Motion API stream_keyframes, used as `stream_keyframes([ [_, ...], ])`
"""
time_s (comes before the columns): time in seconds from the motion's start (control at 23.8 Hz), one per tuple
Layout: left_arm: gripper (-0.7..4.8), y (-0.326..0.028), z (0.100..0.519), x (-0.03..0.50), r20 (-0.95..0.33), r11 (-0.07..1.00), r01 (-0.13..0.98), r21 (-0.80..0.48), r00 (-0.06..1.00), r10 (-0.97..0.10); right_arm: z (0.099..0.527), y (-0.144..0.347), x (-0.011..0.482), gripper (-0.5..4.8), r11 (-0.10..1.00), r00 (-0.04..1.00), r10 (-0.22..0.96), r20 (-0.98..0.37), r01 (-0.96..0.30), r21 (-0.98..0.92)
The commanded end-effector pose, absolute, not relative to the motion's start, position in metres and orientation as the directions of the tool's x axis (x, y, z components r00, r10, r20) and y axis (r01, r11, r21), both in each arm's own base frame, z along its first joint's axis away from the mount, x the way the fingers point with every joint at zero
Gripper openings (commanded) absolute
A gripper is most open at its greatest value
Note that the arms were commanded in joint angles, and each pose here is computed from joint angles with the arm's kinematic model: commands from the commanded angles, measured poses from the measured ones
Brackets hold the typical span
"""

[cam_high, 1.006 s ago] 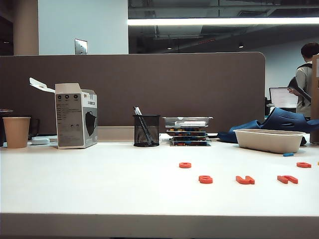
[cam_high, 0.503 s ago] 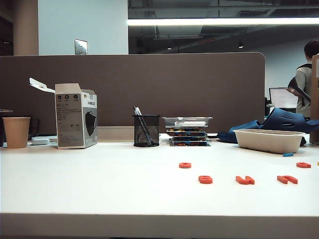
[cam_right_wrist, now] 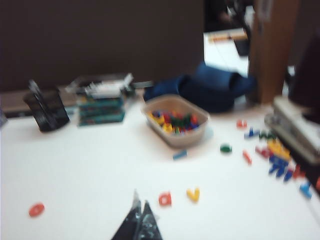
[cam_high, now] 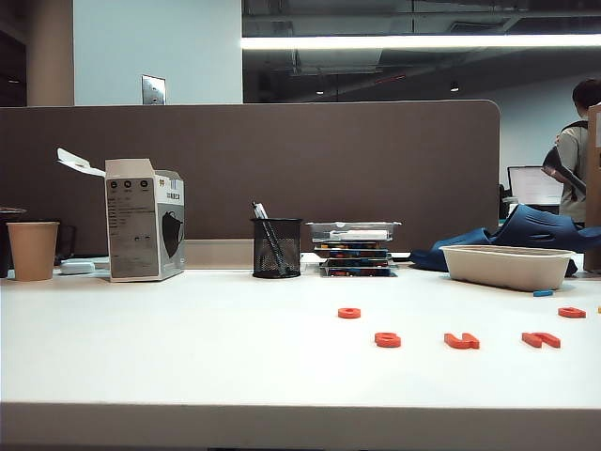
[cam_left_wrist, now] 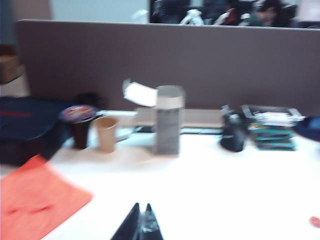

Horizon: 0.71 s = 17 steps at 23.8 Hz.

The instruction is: Select the appropriate letters from the row of letter magnets placed on the table to arrange into the word "sun".

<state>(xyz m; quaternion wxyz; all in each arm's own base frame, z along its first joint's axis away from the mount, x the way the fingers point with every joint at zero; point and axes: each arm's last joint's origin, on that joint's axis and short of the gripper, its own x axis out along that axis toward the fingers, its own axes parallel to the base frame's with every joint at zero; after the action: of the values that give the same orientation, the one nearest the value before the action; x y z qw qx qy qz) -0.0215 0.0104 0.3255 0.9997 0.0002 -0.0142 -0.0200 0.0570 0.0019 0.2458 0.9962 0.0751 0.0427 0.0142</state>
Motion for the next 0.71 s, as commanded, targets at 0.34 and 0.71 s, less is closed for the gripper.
stream_keyframes([
  [0.34, -0.06, -0.01, 0.267, 0.055, 0.163, 0.987, 0.123, 0.108, 0.977, -0.14, 0.196, 0.005, 0.086, -0.07, 0.997, 0.996, 0.078, -0.029, -0.078, 0.025],
  [0.71, -0.06, -0.02, 0.193, 0.091, 0.206, 0.977, 0.18, 0.11, 0.958, -0.2, 0.16, 0.006, 0.097, -0.07, 0.994, 0.994, 0.099, -0.036, -0.1, -0.044],
])
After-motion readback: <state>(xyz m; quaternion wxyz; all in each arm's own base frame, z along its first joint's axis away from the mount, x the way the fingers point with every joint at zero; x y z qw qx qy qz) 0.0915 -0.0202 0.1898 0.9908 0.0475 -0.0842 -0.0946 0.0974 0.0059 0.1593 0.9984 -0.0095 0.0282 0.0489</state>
